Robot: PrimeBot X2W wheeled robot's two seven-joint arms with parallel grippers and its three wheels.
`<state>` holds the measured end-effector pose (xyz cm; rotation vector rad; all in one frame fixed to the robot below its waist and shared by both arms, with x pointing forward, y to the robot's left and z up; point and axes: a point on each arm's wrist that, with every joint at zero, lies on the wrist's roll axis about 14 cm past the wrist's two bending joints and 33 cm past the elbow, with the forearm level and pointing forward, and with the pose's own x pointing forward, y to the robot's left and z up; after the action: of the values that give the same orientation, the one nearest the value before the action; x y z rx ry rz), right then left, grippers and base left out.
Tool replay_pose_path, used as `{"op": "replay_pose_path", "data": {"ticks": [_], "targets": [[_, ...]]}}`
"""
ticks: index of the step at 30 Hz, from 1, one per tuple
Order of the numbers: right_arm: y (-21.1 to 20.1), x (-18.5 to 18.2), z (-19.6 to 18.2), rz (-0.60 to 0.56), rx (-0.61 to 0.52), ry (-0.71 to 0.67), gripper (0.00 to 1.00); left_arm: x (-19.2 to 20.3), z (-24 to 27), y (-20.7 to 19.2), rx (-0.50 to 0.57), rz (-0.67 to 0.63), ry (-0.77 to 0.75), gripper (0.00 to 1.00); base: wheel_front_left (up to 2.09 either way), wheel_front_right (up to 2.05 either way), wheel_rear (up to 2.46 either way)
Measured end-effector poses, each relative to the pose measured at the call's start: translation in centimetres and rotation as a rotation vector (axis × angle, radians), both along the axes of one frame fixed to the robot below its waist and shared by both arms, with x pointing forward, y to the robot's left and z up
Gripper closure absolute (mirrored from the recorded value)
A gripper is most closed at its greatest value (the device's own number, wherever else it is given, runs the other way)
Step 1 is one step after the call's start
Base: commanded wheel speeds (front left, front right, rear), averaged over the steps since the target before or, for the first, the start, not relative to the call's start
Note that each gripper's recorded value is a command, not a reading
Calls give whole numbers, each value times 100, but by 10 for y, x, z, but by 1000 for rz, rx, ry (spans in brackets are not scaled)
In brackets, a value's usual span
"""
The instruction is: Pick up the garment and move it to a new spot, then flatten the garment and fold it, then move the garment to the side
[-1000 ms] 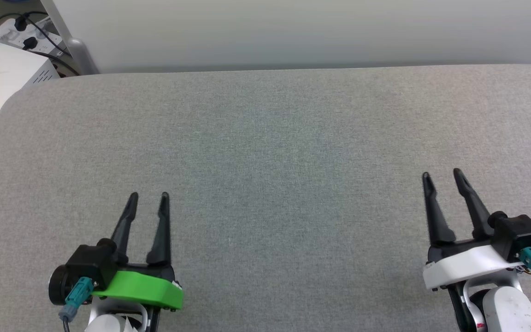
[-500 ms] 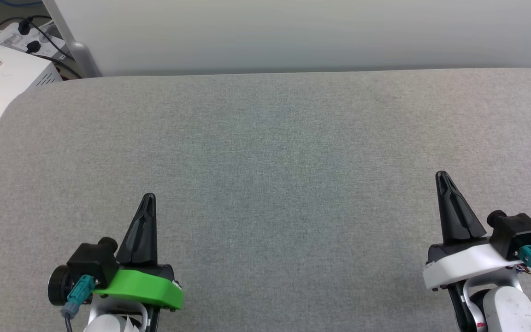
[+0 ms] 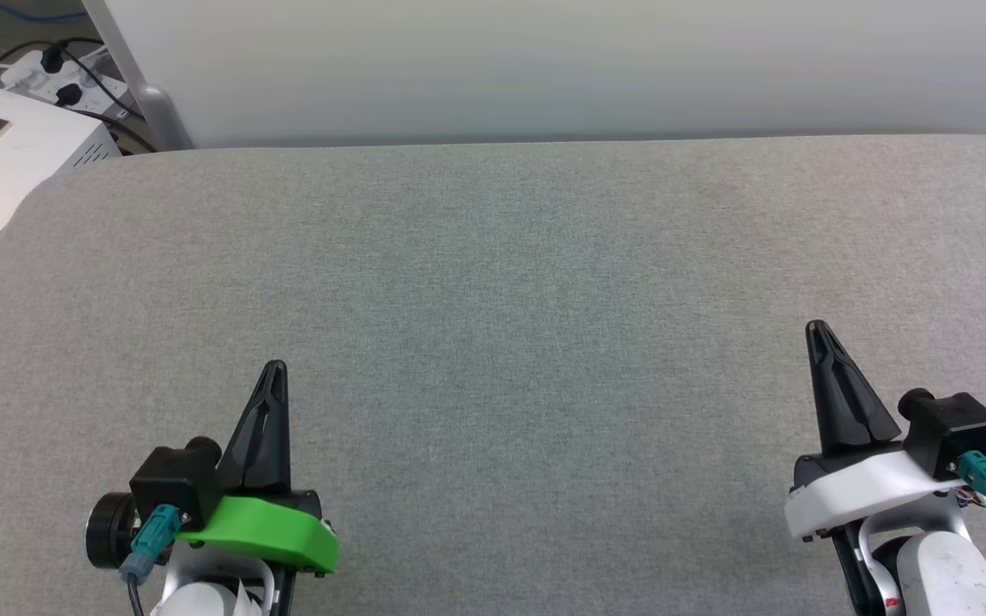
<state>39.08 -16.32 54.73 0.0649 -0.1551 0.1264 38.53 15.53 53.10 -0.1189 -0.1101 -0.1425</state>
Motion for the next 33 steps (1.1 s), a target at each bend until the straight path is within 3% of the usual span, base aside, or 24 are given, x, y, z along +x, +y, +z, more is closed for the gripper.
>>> {"op": "replay_pose_path", "data": {"ticks": [33], "targets": [[3,-7,-2,4,-44,49,100,-4,4,6,68,44,31,100,0,0,0]]}}
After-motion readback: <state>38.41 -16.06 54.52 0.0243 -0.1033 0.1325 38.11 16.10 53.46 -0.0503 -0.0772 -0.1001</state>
